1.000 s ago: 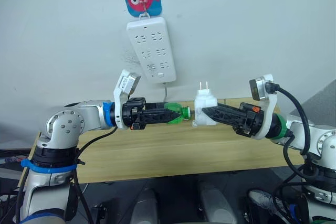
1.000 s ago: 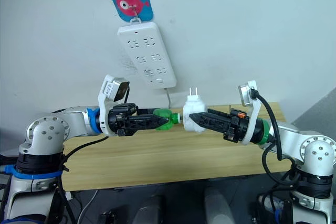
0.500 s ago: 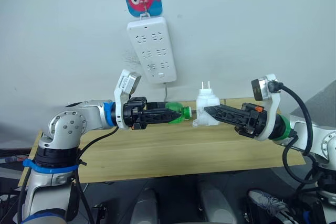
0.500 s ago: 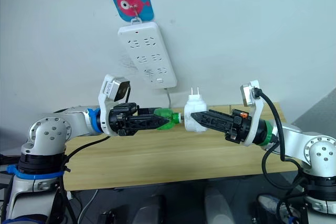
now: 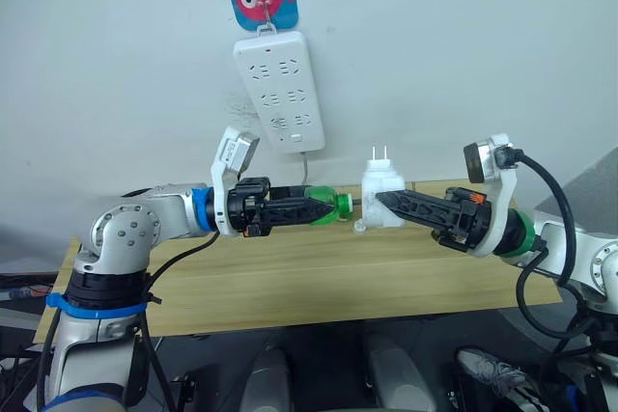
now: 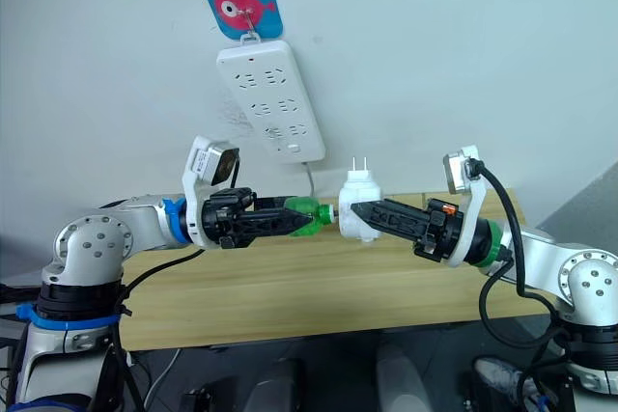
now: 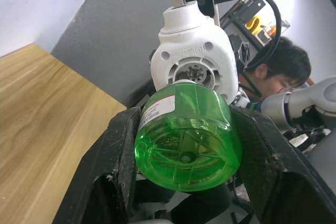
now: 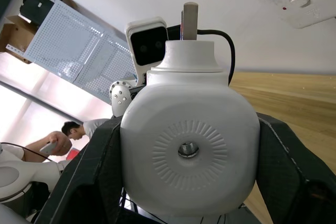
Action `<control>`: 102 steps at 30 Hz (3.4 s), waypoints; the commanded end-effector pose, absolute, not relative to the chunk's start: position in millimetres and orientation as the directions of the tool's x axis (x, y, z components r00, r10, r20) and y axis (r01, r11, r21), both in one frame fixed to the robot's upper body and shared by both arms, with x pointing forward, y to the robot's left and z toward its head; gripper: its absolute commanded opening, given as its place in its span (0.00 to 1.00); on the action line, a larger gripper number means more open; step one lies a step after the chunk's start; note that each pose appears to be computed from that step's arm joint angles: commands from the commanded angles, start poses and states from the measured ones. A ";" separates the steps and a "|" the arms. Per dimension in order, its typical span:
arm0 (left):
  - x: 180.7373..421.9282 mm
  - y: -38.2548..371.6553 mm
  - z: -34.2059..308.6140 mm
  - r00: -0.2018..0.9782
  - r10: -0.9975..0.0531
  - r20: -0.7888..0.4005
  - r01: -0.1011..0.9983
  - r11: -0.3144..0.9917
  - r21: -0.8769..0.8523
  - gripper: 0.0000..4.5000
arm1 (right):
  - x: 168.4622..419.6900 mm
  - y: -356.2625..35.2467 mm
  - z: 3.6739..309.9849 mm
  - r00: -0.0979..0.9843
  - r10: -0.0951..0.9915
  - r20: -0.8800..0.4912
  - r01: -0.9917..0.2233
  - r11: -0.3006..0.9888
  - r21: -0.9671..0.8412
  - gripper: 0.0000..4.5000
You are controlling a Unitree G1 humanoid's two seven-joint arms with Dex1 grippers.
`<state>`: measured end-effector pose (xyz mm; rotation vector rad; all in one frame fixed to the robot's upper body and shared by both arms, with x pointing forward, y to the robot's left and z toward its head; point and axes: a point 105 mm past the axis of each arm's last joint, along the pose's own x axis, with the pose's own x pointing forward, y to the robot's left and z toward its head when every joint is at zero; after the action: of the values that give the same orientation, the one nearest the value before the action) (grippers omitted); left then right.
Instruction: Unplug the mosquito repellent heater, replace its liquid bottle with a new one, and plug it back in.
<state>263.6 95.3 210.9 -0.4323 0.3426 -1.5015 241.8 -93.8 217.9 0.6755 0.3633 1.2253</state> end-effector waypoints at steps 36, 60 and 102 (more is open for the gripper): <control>250.0 71.9 214.2 -0.052 -0.996 0.078 0.925 -0.077 -0.372 0.51 | 217.7 -76.3 215.2 0.170 0.985 0.038 -0.746 0.103 0.658 0.95; 265.7 79.2 220.2 0.019 -0.993 0.119 0.889 -0.038 -0.457 0.51 | 276.3 -136.5 172.8 0.555 0.811 -0.187 -0.823 0.568 0.019 0.28; 255.9 78.0 199.1 -0.041 -0.998 -0.037 0.931 -0.025 -0.364 0.51 | 245.8 -67.1 240.9 0.172 0.985 0.025 -0.965 0.164 0.207 0.00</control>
<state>264.4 80.1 187.4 -0.2891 0.3753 -1.5232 247.0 -67.1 235.5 0.2254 0.1503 1.3877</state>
